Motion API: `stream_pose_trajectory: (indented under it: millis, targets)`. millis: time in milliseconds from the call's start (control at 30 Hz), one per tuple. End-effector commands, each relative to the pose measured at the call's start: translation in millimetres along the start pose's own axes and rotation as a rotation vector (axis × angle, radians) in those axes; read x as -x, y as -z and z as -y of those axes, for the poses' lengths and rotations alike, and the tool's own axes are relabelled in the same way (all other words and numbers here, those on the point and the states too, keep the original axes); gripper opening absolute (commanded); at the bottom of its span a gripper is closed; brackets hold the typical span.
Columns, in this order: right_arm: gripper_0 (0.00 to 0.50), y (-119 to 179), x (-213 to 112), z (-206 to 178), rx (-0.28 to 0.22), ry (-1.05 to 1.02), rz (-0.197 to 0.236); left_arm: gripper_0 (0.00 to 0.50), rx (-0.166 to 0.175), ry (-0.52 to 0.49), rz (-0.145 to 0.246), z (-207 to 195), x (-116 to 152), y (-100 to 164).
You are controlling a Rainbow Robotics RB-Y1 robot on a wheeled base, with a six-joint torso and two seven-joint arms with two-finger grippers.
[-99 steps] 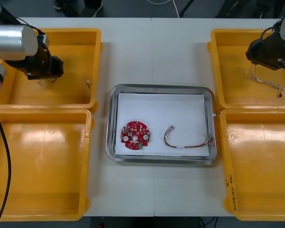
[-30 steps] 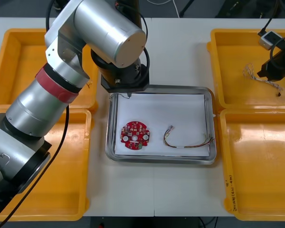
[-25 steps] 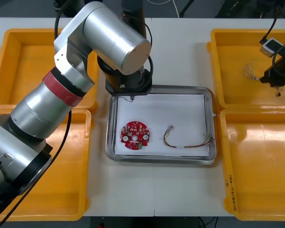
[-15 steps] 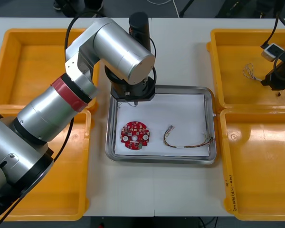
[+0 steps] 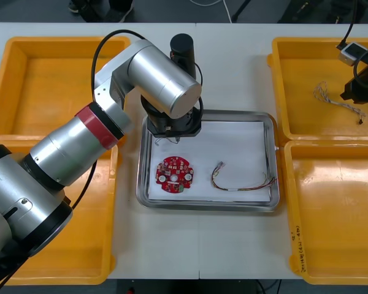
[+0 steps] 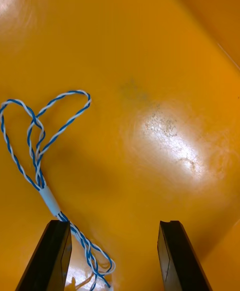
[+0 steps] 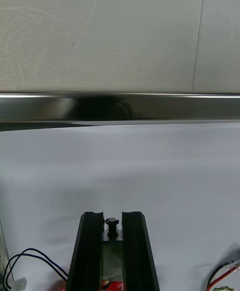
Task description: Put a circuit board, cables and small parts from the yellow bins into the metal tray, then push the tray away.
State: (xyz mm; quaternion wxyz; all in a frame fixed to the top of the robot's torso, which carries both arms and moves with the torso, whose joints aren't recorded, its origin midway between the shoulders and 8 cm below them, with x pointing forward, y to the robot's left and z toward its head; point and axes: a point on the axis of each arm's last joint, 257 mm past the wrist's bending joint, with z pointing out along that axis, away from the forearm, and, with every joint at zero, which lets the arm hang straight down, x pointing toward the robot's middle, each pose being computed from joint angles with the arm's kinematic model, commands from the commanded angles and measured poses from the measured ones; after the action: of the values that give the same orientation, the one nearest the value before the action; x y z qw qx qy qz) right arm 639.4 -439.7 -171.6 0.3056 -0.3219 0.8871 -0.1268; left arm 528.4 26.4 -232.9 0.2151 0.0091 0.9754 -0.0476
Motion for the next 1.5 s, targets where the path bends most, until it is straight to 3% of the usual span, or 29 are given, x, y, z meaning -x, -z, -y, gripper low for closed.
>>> stream_pose_trajectory:
  millis: [33, 633, 700, 833, 933, 967, 1333, 1500]
  targets:
    - [0.5, 16.1, 39.2, 10.3, -0.009, 0.025, 0.053, 0.0, -0.03, -0.042, 0.037, 30.8, 9.7, 12.6]
    - [0.5, 0.2, 43.5, -7.1, 0.033, 0.042, 0.069, 0.018, -0.021, -0.044, 0.02, 27.5, 1.4, -1.7]
    - [0.5, -1.7, 44.0, -9.7, 0.036, 0.042, 0.069, 0.043, -0.021, -0.044, 0.019, 27.2, 1.2, -2.0]
    - [0.5, -7.3, 43.7, -15.8, 0.04, 0.043, 0.071, 0.258, -0.02, -0.044, 0.018, 27.2, 0.8, -2.3]
    - [0.5, -12.1, 39.2, -19.0, 0.043, 0.031, 0.075, 0.464, -0.02, -0.042, 0.018, 27.2, 0.8, -2.3]
    - [0.5, -13.9, 37.0, -20.4, 0.046, 0.025, 0.075, 0.5, -0.019, -0.04, 0.016, 26.6, -0.1, -2.8]
    - [0.5, -26.3, 20.3, -31.8, 0.068, -0.016, 0.08, 0.5, -0.007, -0.027, 0.031, 18.6, 7.2, -0.4]
    - [0.5, -29.7, 9.5, -32.0, 0.067, -0.024, 0.068, 0.5, -0.016, -0.021, 0.06, 13.4, 20.1, 22.1]
